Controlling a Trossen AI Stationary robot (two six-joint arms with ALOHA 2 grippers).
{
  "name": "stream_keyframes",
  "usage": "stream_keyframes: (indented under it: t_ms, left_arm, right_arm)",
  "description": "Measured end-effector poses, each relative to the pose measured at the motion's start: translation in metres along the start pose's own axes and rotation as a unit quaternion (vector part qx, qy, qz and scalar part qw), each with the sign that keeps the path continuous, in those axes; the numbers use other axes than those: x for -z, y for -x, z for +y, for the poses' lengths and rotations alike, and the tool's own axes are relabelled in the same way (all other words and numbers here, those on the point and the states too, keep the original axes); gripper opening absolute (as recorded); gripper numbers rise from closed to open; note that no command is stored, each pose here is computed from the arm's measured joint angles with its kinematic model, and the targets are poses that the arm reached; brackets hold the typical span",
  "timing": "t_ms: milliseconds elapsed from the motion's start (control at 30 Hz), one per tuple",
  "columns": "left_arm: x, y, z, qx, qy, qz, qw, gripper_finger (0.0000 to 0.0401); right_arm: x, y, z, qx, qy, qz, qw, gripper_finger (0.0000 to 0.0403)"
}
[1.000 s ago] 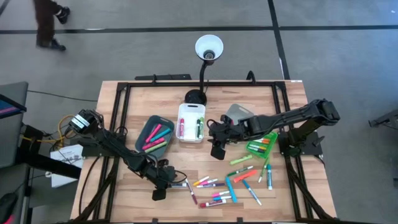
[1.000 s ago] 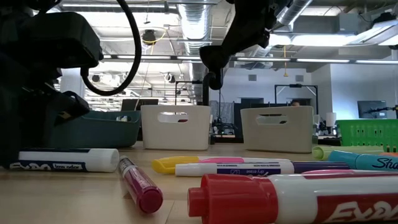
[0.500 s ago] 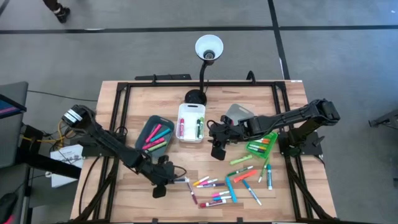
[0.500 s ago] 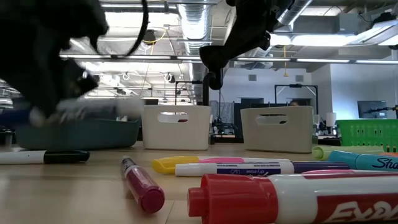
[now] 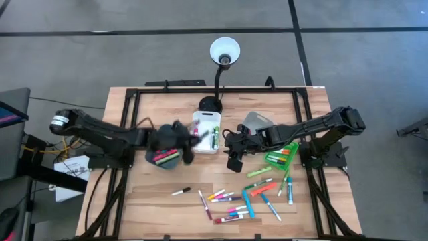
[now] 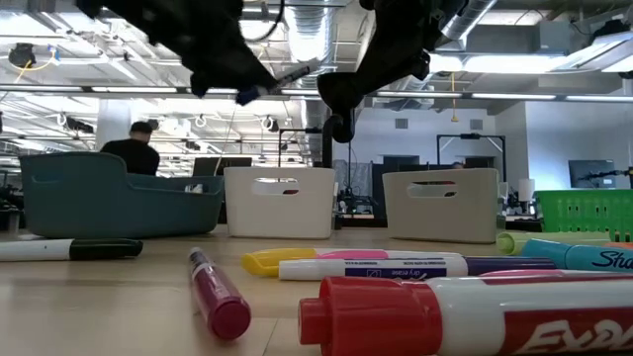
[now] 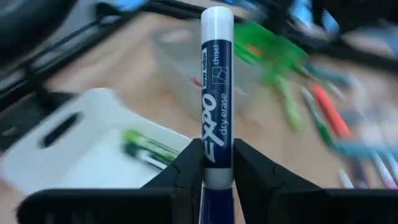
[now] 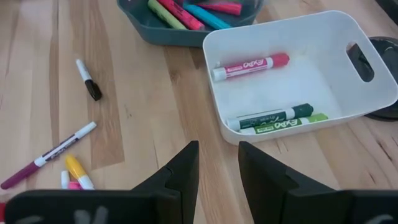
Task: Pick & Place Markers
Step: Put the blue dry erase marker into the white bin
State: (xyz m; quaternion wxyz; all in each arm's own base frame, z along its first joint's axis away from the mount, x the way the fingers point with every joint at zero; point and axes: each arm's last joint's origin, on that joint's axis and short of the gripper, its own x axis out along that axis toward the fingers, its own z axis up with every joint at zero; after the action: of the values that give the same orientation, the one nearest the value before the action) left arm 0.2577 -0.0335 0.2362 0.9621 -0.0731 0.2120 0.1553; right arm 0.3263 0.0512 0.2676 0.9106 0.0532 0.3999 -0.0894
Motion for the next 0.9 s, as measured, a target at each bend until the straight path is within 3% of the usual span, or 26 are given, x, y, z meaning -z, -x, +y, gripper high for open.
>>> stream_keyframes:
  t_ms: [100,233,500,900]
  left_arm:
    - [-0.005,-0.016,0.024,-0.047,0.083,-0.011,0.995,0.0072]
    - [0.005,-0.039,0.043,-0.089,0.146,0.018,0.985,0.0074]
    - [0.029,-0.070,0.051,-0.116,0.147,0.063,0.980,0.0075]
    - [0.045,-0.082,0.048,-0.121,0.093,0.098,0.983,0.0079]
  right_arm:
    - [0.000,0.000,-0.001,0.001,-0.001,0.000,1.000,0.0102]
    - [0.000,0.000,-0.001,0.001,-0.001,-0.001,1.000,0.0102]
    - [0.000,0.000,-0.001,0.002,0.001,0.000,1.000,0.0102]
    - [0.000,0.000,-0.001,0.001,0.013,0.000,1.000,0.0102]
